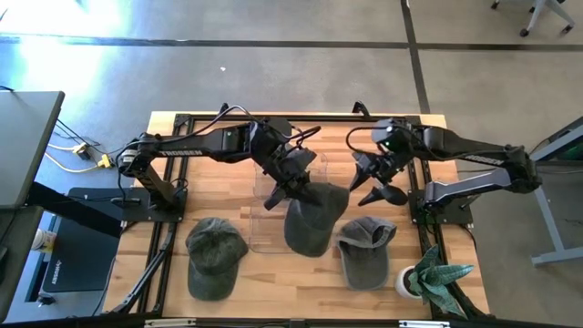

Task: Pick & Place hat
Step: Put the top black cap into the bottom transparent bin

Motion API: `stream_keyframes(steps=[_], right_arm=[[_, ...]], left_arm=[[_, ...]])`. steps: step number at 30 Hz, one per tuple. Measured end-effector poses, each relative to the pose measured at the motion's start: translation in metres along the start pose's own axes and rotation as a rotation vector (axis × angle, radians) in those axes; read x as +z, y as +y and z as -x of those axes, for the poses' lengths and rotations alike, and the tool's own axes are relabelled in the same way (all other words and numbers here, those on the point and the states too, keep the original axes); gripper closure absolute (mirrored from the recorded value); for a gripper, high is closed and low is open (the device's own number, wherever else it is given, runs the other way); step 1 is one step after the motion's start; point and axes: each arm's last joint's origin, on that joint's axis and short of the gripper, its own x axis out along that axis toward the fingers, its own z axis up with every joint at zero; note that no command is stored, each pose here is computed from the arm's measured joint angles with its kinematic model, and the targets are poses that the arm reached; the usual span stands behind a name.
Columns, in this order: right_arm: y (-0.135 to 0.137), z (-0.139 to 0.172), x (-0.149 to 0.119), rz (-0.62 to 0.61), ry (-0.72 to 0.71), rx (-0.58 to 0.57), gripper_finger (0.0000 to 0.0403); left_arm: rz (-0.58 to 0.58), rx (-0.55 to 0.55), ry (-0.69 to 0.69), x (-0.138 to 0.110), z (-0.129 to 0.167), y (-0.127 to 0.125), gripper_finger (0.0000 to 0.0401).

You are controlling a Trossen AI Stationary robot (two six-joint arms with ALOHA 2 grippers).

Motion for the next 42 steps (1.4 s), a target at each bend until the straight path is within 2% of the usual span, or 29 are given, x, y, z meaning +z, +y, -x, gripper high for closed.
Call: stream_keyframes(steps=[5,9,11,18,22,27,31,34,37,42], right_arm=[[-0.001,0.007,-0.001,0.025,-0.005,-0.094,0.0151],[-0.009,0.009,0.002,0.036,-0.039,-0.117,0.0147],[-0.015,0.009,0.004,0.039,-0.063,-0.093,0.014],[-0.038,-0.009,0.02,0.076,-0.17,0.157,0.0105],[-0.046,-0.03,0.027,0.075,-0.184,0.359,0.0099],[-0.036,-0.042,0.031,0.079,-0.169,0.6,0.0099],[-0.023,-0.038,0.031,0.054,-0.145,0.675,0.0102],[-0.013,-0.029,0.029,0.057,-0.144,0.654,0.0116],[-0.006,-0.021,0.028,0.059,-0.15,0.594,0.0148],[-0.001,-0.016,0.024,0.028,-0.134,0.507,0.0245]], left_arm=[[-0.002,0.0,-0.002,0.0,0.0,0.0,0.0398],[-0.004,0.0,-0.005,0.001,0.0,0.0,0.0398],[-0.004,0.0,-0.005,0.001,0.0,0.0,0.0398],[-0.003,0.0,-0.004,0.0,0.0,0.0,0.0398],[0.008,0.005,0.009,-0.001,0.0,0.0,0.0398],[0.045,0.02,0.054,-0.006,0.0,0.001,0.0398],[0.061,0.044,0.074,-0.009,0.0,0.002,0.0398],[0.061,0.047,0.074,-0.009,0.0,0.002,0.0398],[0.061,0.047,0.074,-0.009,0.0,0.002,0.0398],[0.06,0.053,0.073,-0.009,0.0,0.002,0.0398]])
